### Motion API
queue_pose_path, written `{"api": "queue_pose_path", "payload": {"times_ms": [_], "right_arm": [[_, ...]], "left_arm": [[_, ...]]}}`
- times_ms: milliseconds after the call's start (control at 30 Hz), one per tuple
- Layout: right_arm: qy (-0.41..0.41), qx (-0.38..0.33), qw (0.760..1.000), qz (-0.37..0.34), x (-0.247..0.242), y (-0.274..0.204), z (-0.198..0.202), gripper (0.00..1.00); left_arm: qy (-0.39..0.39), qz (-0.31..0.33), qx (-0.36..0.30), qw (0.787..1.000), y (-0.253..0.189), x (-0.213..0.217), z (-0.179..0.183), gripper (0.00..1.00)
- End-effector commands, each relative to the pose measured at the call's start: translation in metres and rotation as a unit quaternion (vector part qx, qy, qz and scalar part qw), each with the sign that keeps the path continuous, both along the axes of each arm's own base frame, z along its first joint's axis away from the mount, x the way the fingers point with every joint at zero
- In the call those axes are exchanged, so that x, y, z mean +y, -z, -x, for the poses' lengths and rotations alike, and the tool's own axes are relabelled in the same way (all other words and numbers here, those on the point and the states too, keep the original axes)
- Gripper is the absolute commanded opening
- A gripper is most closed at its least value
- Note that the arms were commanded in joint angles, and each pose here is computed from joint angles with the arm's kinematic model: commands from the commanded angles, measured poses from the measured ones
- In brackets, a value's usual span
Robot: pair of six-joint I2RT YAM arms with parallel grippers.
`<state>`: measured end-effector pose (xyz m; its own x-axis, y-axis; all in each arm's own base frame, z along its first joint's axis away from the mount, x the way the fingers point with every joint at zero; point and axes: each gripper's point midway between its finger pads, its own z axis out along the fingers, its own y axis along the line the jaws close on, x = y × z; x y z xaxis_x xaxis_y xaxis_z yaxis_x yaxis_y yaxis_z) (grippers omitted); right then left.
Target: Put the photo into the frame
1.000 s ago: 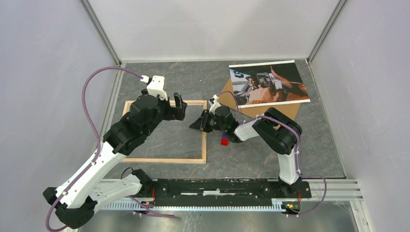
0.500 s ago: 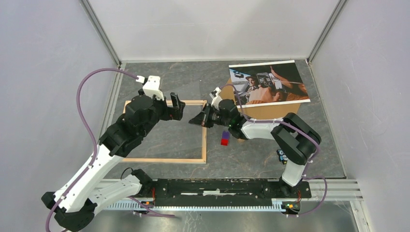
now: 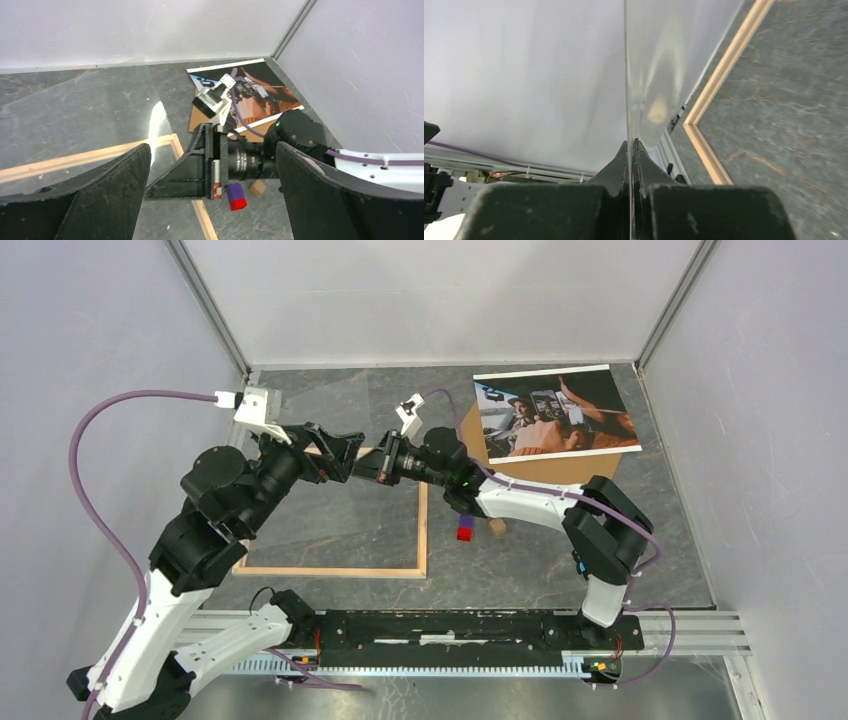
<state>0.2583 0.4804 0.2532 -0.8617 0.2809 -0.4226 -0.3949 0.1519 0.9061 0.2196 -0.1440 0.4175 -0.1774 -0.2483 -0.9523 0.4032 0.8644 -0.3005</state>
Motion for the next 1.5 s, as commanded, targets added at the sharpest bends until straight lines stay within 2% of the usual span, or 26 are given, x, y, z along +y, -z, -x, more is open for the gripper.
{"api": "queue_pose_path", "payload": {"times_ms": [0,333,433,733,1133,1467], "right_arm": [[-0.003,0.0,0.999,-0.051,0.022,-0.027,0.001,0.0],[0.05,0.085,0.994,-0.043,0.015,0.053,0.002,0.0],[0.067,0.087,0.993,-0.051,0.007,0.068,0.001,0.0],[0.098,0.109,0.989,-0.017,-0.016,0.112,0.004,0.0],[0.115,0.127,0.985,-0.008,-0.042,0.131,0.012,0.0],[0.092,0.126,0.988,0.001,-0.04,0.137,0.012,0.0]], "left_arm": [[0.012,0.03,0.003,0.999,-0.01,-0.008,0.0,1.0],[-0.015,-0.004,0.018,1.0,0.02,-0.006,-0.015,1.0],[-0.018,-0.014,0.024,0.999,0.028,-0.007,-0.018,1.0],[-0.034,-0.026,0.032,0.999,0.04,-0.004,-0.024,1.0],[-0.065,-0.046,0.038,0.996,0.058,0.007,-0.033,1.0],[-0.065,-0.047,0.044,0.996,0.062,0.007,-0.036,1.0]]}}
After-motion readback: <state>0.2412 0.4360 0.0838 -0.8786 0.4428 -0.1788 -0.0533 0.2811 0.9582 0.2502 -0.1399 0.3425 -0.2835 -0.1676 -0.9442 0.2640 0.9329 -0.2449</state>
